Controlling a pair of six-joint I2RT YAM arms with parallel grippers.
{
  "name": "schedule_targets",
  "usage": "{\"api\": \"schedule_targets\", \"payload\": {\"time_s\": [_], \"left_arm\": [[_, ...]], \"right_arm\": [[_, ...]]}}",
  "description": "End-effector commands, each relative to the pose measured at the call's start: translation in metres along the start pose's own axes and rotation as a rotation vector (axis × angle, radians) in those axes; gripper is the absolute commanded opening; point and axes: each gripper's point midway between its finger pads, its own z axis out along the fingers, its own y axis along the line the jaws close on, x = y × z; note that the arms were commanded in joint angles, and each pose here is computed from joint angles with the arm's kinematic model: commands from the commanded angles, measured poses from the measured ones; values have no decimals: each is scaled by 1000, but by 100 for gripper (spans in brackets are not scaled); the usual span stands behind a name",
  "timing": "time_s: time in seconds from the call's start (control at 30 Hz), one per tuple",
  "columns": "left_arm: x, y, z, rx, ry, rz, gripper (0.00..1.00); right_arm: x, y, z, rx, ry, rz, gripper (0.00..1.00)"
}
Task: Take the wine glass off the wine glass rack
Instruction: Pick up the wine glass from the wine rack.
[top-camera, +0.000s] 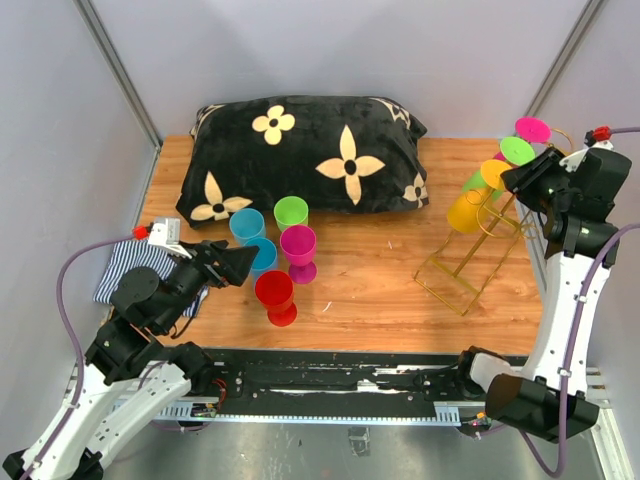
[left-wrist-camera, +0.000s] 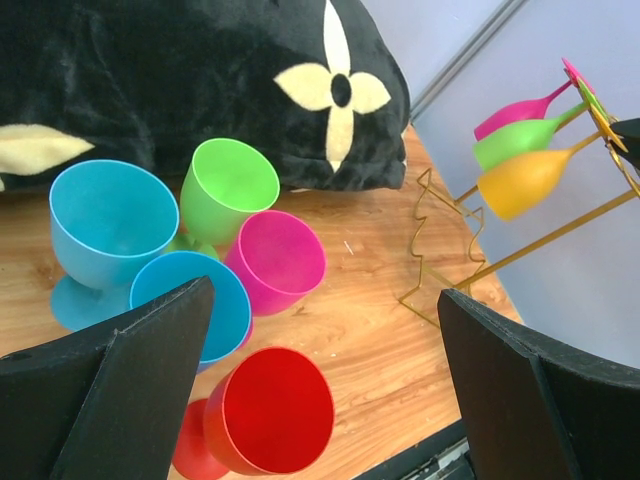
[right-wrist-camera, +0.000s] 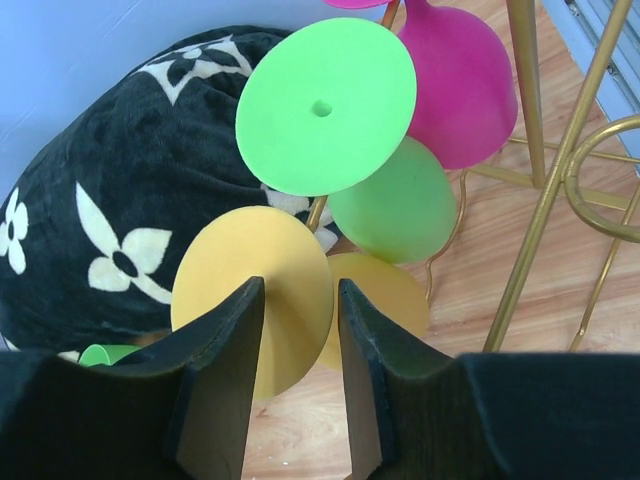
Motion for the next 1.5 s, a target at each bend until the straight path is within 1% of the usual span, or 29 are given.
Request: {"api": "schedule_targets", "payload": {"time_s": [0.0, 0.07, 0.13, 0.27, 0.37, 0.43, 0.5, 0.7, 0.77, 0.87, 1.23, 1.47], "left_arm": [[-18, -7, -7, 18, -44, 4, 100], [-18, -7, -7, 18, -46, 4, 100], [-18, -7, -7, 18, -47, 3, 100], [-17, -6, -7, 16, -42, 3, 100], [-18, -7, -8, 21, -46, 0, 100], [-19, -8, -9, 23, -49, 0, 100], [-18, -7, -9, 22, -50, 0, 100], [-16, -5, -9, 16, -44, 0, 100], [-14, -5, -8, 16, -38, -1, 100], [-14, -7, -9, 26, -35, -1, 100], [-15, -5, -12, 22, -47, -8, 100], [-14, -3, -13, 18, -47, -7, 100]], "right_arm": [[-6, 3, -7, -21, -31, 12, 34], [-5, 2, -8, -19, -32, 17, 33], [-6, 2, -9, -20, -36, 21, 29], [-6, 3, -11, -20, -39, 24, 26], [-7, 3, -13, -19, -46, 25, 21], [-8, 3, -13, -15, -52, 26, 19], [-10, 3, -14, -13, -59, 26, 12], [-10, 7, -15, -29, -58, 43, 10], [-11, 8, -16, -31, -64, 52, 7], [-18, 9, -21, -24, -110, 68, 2], [-39, 28, -29, -95, -209, 217, 1], [-38, 30, -28, -122, -226, 307, 1]]}}
